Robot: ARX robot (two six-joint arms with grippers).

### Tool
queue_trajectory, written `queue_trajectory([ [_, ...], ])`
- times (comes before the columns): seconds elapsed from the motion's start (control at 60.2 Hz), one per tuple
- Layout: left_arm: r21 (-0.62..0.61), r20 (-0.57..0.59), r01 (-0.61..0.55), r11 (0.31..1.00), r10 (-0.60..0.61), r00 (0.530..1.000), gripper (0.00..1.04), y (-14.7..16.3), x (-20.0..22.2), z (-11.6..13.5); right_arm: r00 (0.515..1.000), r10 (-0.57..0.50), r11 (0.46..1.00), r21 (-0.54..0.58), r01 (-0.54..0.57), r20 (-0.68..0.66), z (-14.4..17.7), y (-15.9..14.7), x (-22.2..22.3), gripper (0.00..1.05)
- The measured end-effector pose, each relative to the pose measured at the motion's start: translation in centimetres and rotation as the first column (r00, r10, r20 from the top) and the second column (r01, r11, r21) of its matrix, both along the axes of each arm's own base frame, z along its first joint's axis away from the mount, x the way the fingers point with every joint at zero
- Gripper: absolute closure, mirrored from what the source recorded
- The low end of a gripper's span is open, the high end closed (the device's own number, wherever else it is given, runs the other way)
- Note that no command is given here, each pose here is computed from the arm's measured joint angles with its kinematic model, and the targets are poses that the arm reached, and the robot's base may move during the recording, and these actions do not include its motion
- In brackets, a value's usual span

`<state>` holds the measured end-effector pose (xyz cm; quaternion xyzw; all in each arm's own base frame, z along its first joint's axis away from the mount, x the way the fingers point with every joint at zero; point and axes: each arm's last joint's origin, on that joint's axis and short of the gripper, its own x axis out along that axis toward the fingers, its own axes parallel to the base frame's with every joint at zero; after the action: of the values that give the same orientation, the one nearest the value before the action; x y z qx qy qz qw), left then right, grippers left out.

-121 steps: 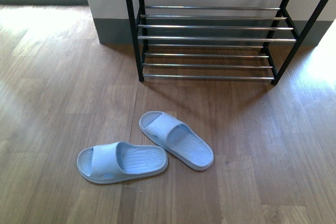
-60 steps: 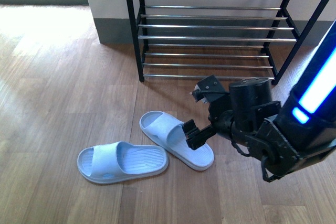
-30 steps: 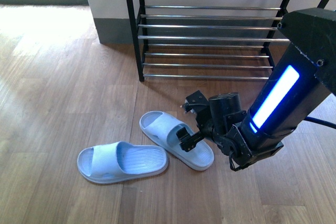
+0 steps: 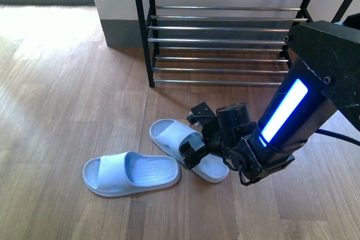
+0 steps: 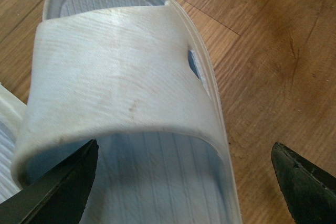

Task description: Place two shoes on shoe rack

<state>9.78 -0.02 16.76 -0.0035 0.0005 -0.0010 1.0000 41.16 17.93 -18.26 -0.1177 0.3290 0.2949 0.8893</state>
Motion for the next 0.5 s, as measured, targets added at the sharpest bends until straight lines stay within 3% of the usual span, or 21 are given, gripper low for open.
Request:
queue_trajectory([
  [0.116, 0.000, 0.000, 0.000, 1.000, 0.000, 1.000, 0.09, 0.0, 0.0, 0.0, 1.000, -0.024, 1.000, -0.003, 0.024, 0.016, -0.2, 0.5, 0.8, 0.23],
  [0.183, 0.000, 0.000, 0.000, 1.000, 0.000, 1.000, 0.09, 0.0, 0.0, 0.0, 0.998, -0.051, 0.999, -0.001, 0.051, 0.023, -0.4, 0.6, 1.4, 0.37],
  [0.332, 0.000, 0.000, 0.000, 1.000, 0.000, 1.000, 0.09, 0.0, 0.0, 0.0, 0.997, -0.074, 0.997, 0.013, 0.074, 0.020, -0.4, 0.5, 1.8, 0.72],
  [0.349, 0.000, 0.000, 0.000, 1.000, 0.000, 1.000, 0.09, 0.0, 0.0, 0.0, 0.996, -0.092, 0.996, 0.016, 0.091, 0.016, -0.3, 0.1, 1.6, 0.86],
  [0.415, 0.000, 0.000, 0.000, 1.000, 0.000, 1.000, 0.09, 0.0, 0.0, 0.0, 0.992, -0.129, 0.991, 0.018, 0.129, 0.011, 0.4, -0.7, 0.8, 1.02],
  [0.499, 0.000, 0.000, 0.000, 1.000, 0.000, 1.000, 0.09, 0.0, 0.0, 0.0, 0.974, -0.225, 0.974, 0.022, 0.224, 0.039, 3.2, -2.5, -0.1, 1.03],
])
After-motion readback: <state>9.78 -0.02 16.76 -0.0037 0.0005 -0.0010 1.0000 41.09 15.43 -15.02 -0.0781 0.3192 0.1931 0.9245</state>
